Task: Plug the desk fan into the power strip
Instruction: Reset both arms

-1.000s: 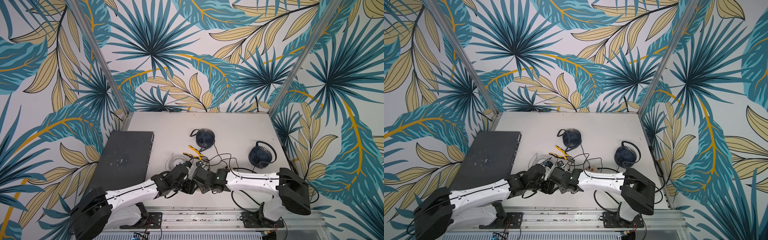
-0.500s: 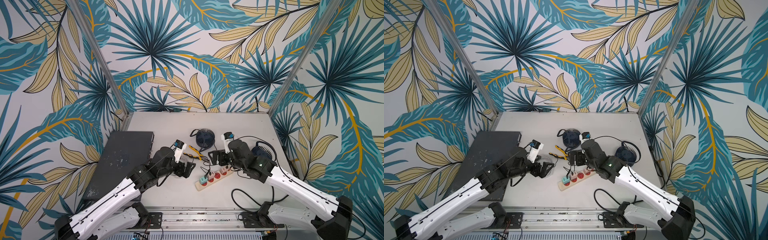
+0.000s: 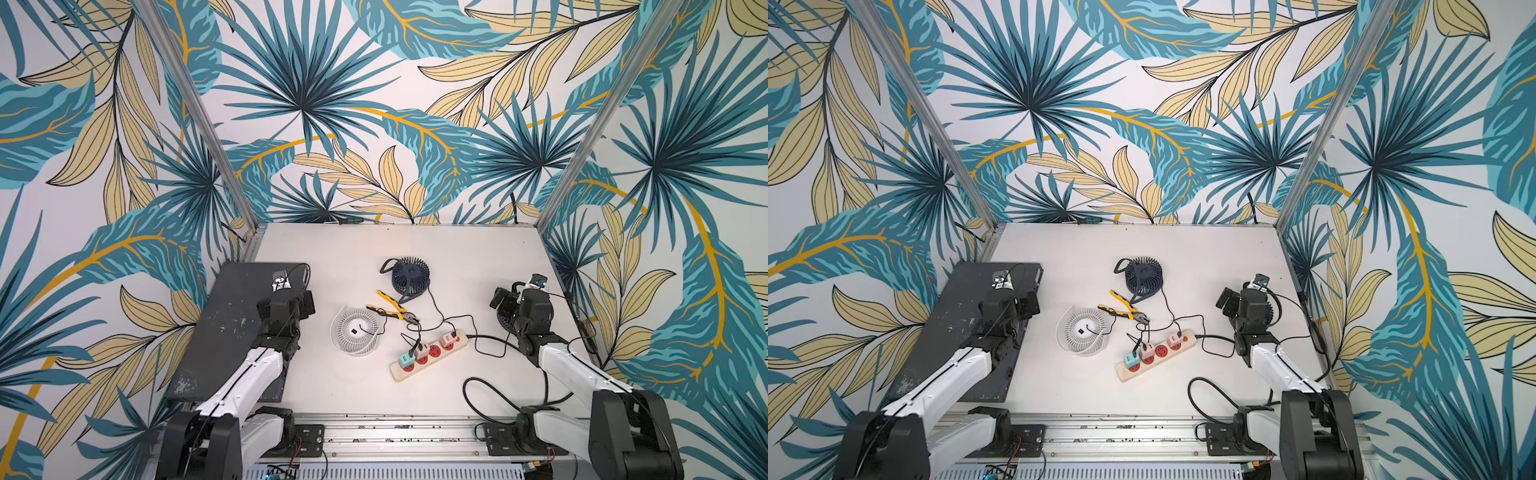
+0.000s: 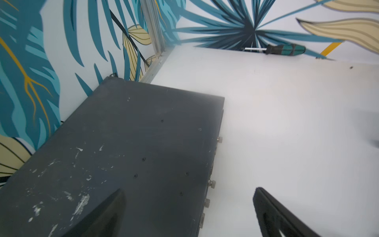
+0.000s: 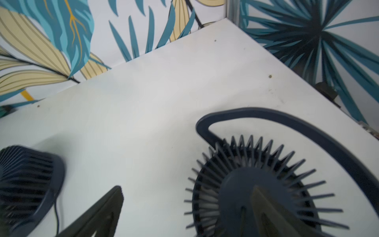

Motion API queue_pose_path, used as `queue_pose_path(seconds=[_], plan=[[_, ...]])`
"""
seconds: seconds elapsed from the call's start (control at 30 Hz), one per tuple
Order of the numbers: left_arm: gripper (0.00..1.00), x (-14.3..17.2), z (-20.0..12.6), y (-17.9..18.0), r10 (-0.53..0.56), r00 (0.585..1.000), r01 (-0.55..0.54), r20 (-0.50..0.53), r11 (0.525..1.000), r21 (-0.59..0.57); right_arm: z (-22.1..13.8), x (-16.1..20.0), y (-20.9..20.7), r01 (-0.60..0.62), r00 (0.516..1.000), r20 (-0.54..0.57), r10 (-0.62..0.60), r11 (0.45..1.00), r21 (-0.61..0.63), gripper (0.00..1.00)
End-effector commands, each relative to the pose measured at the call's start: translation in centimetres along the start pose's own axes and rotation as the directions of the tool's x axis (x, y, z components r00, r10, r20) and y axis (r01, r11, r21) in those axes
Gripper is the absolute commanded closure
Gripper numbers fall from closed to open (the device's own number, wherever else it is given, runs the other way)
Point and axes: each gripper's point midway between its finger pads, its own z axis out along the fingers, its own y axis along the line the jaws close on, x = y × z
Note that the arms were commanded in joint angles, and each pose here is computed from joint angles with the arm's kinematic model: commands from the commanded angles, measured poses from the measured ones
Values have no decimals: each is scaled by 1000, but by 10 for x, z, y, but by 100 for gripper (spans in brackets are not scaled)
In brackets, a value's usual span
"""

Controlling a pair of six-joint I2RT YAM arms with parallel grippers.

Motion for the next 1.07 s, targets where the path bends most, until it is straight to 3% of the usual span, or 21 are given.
queue_pose_path(seconds=[0.0,0.17,0.2,0.27,0.4,0.5,0.6,0.67,1.03], plan=[[0,-34,8,-20,40,971,-63,237,994,92,7,-38,1,-7,991,132,7,1000,-3,0],[0,-22,30,-66,126,956,-199,264,942,270,2,-49,-7,59,977,201,-66,998,39,0],[0,-19,37,-64,101,955,-176,280,950,256,1,-51,-7,82,971,223,-88,996,36,0],[0,-14,43,-54,104,975,-146,197,966,215,-2,-48,-6,145,951,271,-147,989,25,0],[0,-15,43,-52,99,973,-142,208,968,205,-4,-36,-15,196,924,324,-201,979,49,0],[0,-15,43,-52,100,974,-143,206,968,208,-12,-45,4,273,878,416,-237,962,-29,0],[0,-15,43,-52,99,973,-143,207,968,208,-8,-30,11,328,860,442,-256,940,-92,0],[0,-15,42,-52,101,973,-145,207,967,209,-1,-19,13,342,878,393,-272,932,-117,0],[0,-15,43,-53,101,973,-146,206,966,215,-2,-23,11,334,876,408,-258,934,-125,0]])
